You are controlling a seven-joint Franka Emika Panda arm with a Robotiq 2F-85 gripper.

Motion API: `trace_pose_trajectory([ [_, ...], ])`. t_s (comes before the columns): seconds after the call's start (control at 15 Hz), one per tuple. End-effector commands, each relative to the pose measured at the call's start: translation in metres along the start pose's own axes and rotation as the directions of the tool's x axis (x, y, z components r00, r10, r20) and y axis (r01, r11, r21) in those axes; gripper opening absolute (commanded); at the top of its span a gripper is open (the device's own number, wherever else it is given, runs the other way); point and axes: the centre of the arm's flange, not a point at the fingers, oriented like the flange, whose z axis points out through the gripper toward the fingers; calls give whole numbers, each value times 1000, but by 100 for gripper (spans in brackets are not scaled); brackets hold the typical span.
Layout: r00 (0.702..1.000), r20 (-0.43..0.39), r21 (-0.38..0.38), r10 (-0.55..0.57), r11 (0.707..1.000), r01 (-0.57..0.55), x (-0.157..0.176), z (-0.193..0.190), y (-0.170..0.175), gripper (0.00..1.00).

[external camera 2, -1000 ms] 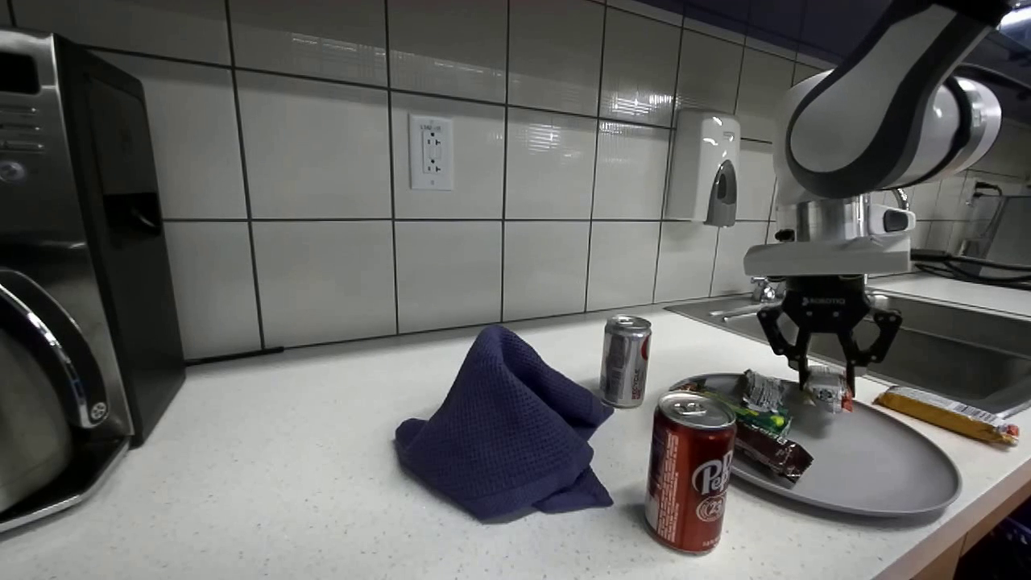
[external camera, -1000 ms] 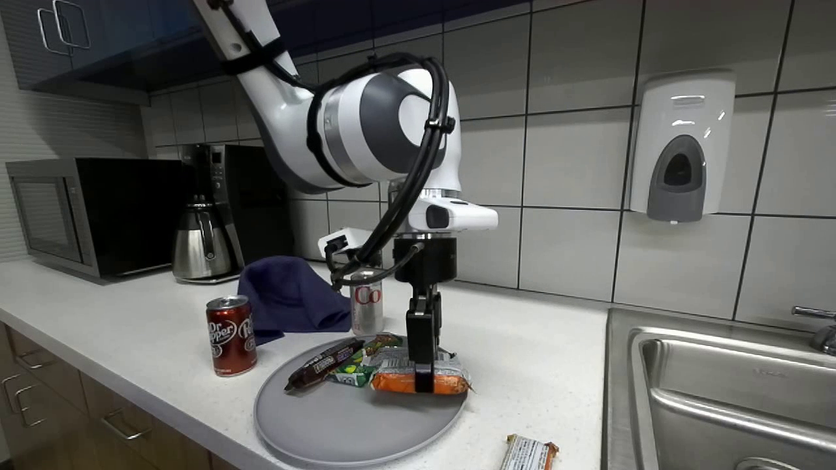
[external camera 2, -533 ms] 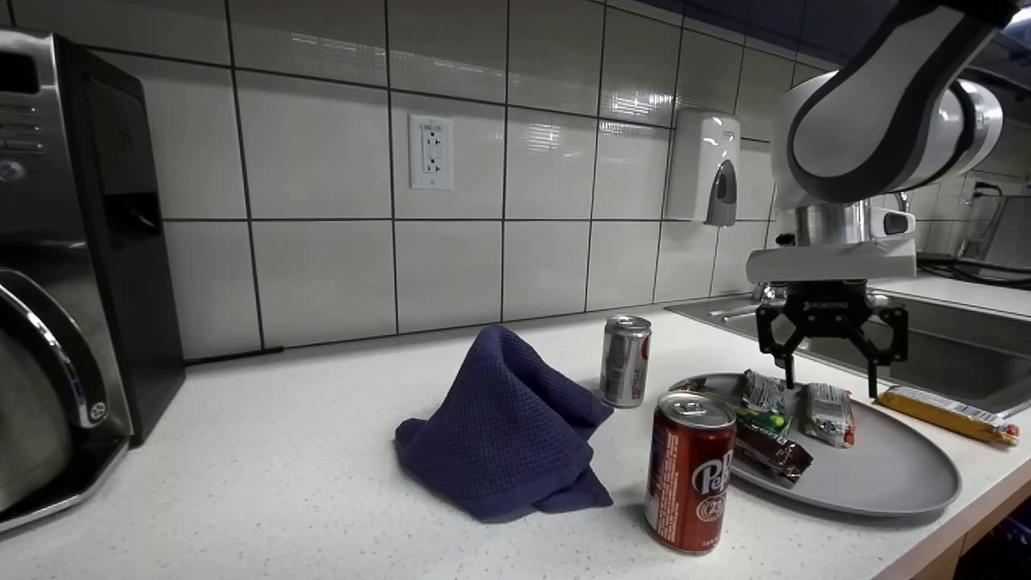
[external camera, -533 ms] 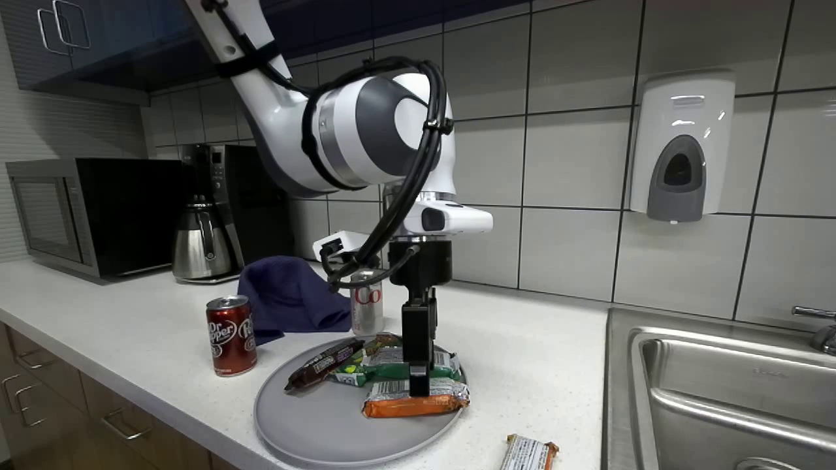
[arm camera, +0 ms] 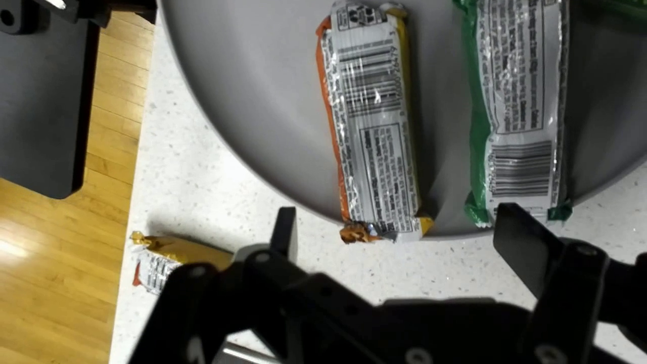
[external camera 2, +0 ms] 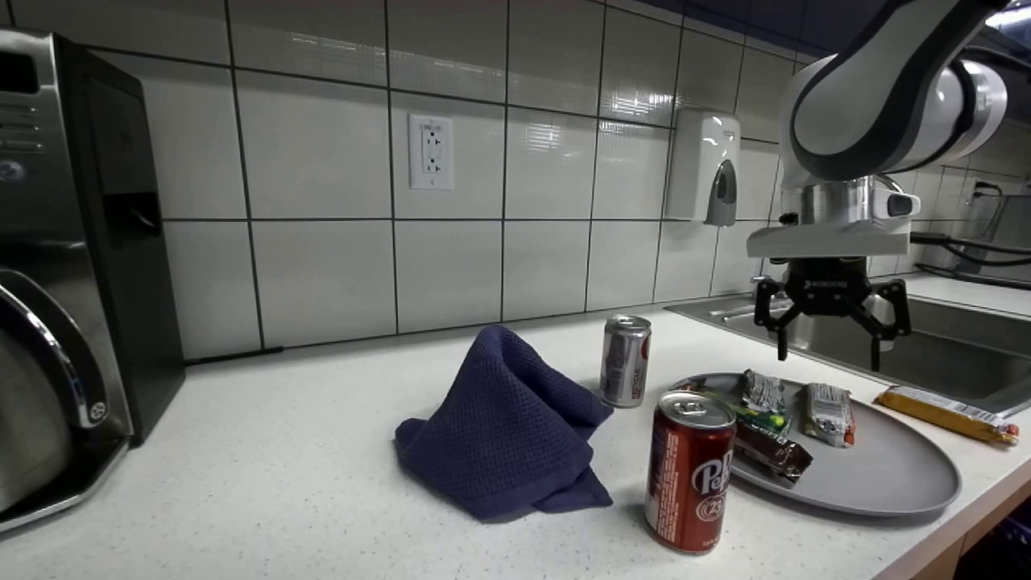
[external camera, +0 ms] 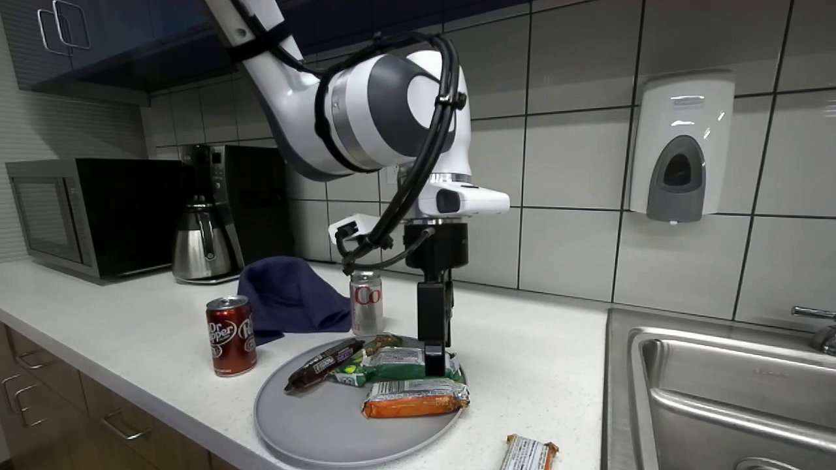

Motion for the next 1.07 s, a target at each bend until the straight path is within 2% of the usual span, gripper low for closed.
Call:
trace_pose_trajectory([
  [0.0,999,16,-2,-33,999,33,20,-17,11,100],
  [0.2,988,48,0,-148,989,149,36,-18,20,100],
  [0.53,960,62,27,-273,962,272,63,-18,31,100],
  [0.87,892,82,26,-444,896,444,89,-10,41,100],
  [0.93,918,58,23,-392,920,392,71,-8,41,100],
  [1.0,916,59,22,-397,918,397,73,-6,43,100],
])
